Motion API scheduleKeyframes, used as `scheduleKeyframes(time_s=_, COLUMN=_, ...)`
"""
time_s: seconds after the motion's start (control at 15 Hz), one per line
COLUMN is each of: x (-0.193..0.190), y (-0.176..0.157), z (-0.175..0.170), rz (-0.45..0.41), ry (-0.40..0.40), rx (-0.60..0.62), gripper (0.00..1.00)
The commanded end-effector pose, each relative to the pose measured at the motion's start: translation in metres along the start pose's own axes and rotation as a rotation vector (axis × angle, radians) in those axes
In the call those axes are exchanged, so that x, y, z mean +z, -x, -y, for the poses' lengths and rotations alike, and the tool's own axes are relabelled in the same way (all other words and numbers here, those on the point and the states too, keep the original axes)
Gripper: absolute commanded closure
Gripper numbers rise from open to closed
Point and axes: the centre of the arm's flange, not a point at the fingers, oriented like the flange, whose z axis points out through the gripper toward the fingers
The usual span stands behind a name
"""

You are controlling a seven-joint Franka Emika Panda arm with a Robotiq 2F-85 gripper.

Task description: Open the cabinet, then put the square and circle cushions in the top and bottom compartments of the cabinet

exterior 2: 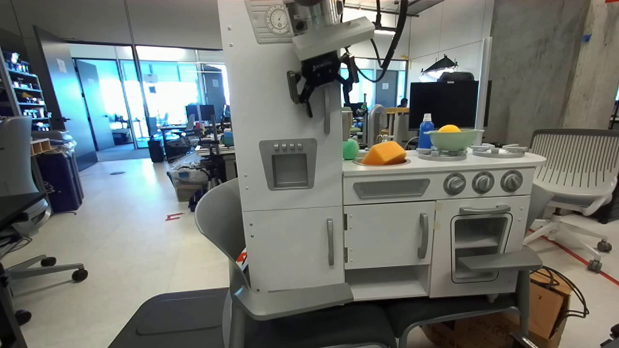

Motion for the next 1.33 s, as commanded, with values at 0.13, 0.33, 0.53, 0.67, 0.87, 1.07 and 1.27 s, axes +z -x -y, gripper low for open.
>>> scheduleKeyframes(time_s=0.13, x=0.0, y=-0.003, z=0.004, rz=-0.017, ry=0.006, rx=0.015, gripper=0.0)
scheduleKeyframes(time_s=0.33, x=0.0, y=-0.003, z=0.005, rz=-0.009, ry=0.005, rx=0.021, gripper=0.0)
scheduleKeyframes(time_s=0.53, x=0.001, y=-0.003, z=0.007, rz=0.019, ry=-0.004, rx=0.031, gripper=0.0)
scheduleKeyframes(time_s=0.67, x=-0.001, y=-0.004, z=0.009, rz=0.023, ry=-0.006, rx=0.036, gripper=0.0)
scheduleKeyframes(time_s=0.87, x=0.003, y=-0.006, z=0.008, rz=0.027, ry=-0.01, rx=0.04, gripper=0.0)
scheduleKeyframes(time_s=1.07, x=0.001, y=-0.005, z=0.009, rz=0.019, ry=-0.014, rx=0.035, gripper=0.28)
scheduleKeyframes(time_s=1.27, x=-0.003, y=-0.002, z=0.01, rz=0.018, ry=-0.019, rx=0.03, gripper=0.4)
